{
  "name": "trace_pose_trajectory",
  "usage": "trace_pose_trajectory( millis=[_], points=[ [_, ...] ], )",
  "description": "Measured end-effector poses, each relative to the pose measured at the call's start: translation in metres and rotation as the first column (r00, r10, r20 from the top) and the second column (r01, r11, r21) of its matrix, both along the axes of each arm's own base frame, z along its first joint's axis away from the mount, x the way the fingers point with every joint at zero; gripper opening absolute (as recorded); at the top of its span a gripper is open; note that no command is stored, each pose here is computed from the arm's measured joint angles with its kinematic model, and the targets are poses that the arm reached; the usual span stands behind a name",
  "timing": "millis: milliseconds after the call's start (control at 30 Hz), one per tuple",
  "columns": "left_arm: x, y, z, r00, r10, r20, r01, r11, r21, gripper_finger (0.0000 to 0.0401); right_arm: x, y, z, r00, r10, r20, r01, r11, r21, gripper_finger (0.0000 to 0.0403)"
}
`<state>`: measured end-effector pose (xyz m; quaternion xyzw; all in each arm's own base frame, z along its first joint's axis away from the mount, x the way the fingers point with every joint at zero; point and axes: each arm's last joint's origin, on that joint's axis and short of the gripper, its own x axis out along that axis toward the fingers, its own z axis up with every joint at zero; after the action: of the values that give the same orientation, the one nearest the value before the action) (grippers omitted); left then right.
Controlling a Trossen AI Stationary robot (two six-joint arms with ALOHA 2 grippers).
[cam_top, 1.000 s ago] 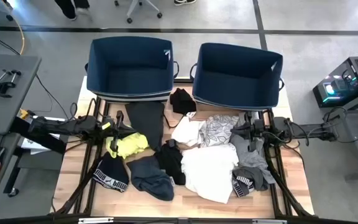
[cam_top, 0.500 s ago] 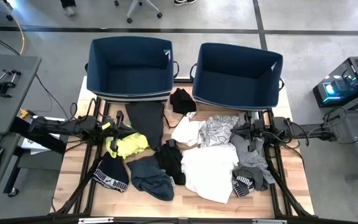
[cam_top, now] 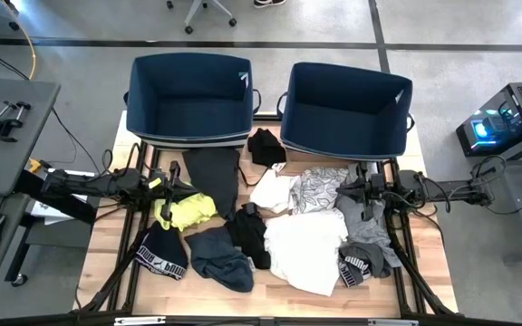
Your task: Sort clothes
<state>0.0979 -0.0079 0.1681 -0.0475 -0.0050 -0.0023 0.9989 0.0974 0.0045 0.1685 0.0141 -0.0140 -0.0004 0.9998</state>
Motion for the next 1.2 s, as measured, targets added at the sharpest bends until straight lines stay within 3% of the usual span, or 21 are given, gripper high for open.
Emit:
trace_pose_trajectory(
  millis=[1200],
  points=[
    [0.0,0.0,0.0005,1.0,0.001,0.005,-0.001,1.0,-0.009,0.0001,0.0,0.0,0.0,1.0,0.0,0.0,0.0,1.0,0.0,0.0]
  ],
)
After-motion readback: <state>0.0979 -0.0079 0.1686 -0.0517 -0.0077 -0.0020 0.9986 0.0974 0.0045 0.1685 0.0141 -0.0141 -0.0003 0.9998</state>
